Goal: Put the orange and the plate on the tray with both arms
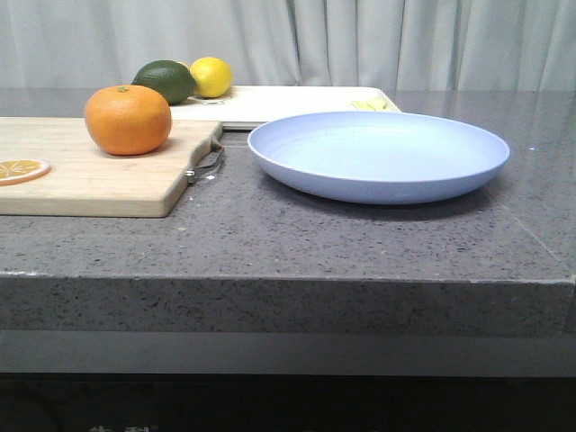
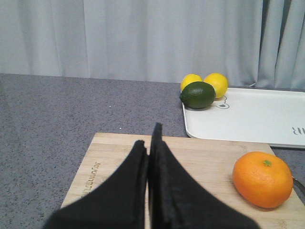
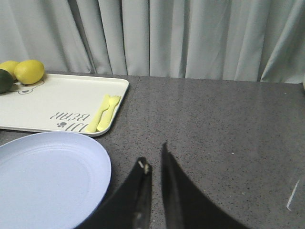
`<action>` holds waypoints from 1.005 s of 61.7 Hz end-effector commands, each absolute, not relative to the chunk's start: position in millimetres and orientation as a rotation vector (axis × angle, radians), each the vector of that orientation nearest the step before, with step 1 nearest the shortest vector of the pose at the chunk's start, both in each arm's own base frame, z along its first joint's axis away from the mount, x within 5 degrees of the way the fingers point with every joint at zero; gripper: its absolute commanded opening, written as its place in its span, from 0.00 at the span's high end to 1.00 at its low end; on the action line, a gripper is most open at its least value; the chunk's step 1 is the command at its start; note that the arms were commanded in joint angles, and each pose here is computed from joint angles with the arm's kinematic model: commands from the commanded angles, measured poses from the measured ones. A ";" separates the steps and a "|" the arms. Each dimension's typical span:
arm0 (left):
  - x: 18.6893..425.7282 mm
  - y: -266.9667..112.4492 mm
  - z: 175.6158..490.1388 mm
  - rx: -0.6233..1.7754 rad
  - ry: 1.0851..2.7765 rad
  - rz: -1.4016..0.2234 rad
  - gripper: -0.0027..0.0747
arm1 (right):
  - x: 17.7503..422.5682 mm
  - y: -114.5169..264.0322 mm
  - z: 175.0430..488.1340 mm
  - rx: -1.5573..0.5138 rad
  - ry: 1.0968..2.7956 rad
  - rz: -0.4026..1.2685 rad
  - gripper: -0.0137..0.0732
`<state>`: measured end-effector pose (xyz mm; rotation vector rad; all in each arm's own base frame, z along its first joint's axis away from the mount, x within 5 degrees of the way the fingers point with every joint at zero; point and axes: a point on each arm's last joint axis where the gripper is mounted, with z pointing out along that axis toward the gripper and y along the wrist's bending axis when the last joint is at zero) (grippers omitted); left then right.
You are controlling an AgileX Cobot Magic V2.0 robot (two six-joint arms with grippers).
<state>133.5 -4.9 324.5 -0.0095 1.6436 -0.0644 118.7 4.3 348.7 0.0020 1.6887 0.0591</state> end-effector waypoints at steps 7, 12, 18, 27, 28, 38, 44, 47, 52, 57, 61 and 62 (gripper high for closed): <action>134.1 -5.0 343.2 -0.009 1.536 -0.069 0.49 | 119.0 3.4 368.7 0.003 1.572 0.049 0.27; 134.1 -5.0 343.0 -0.009 1.538 -0.069 0.21 | 119.0 3.4 367.5 0.002 1.584 0.049 0.15; 134.1 -5.0 343.0 -0.009 1.538 -0.069 0.05 | 119.0 3.5 366.3 0.002 1.599 0.049 0.09; 134.1 -5.0 343.0 -0.009 1.538 -0.069 0.10 | 119.0 3.5 366.1 0.002 1.601 0.050 0.09; 134.1 -5.0 343.0 -0.009 1.538 -0.069 0.10 | 119.0 3.5 366.1 0.002 1.601 0.050 0.09; 134.1 -5.0 343.0 -0.009 1.538 -0.069 0.10 | 119.0 3.5 366.1 0.002 1.601 0.050 0.09; 134.1 -5.0 343.4 -0.009 1.534 -0.069 0.10 | 119.0 3.5 366.1 0.002 1.601 0.050 0.09; 134.1 -5.0 343.4 -0.009 1.534 -0.069 0.10 | 119.0 3.5 366.1 0.002 1.601 0.050 0.09; 134.0 -5.0 344.7 -0.009 1.530 -0.069 0.10 | 119.0 3.5 366.1 0.002 1.601 0.050 0.09; 140.2 -5.2 348.7 -0.010 1.542 -0.069 0.10 | 119.0 3.5 366.1 0.002 1.600 0.049 0.09; 150.7 -5.7 353.8 -0.009 1.586 -0.068 0.10 | 119.0 3.5 366.1 0.002 1.600 0.049 0.09; 153.3 -6.3 354.9 -0.007 1.599 -0.070 0.10 | 119.0 3.5 366.1 0.002 1.600 0.049 0.09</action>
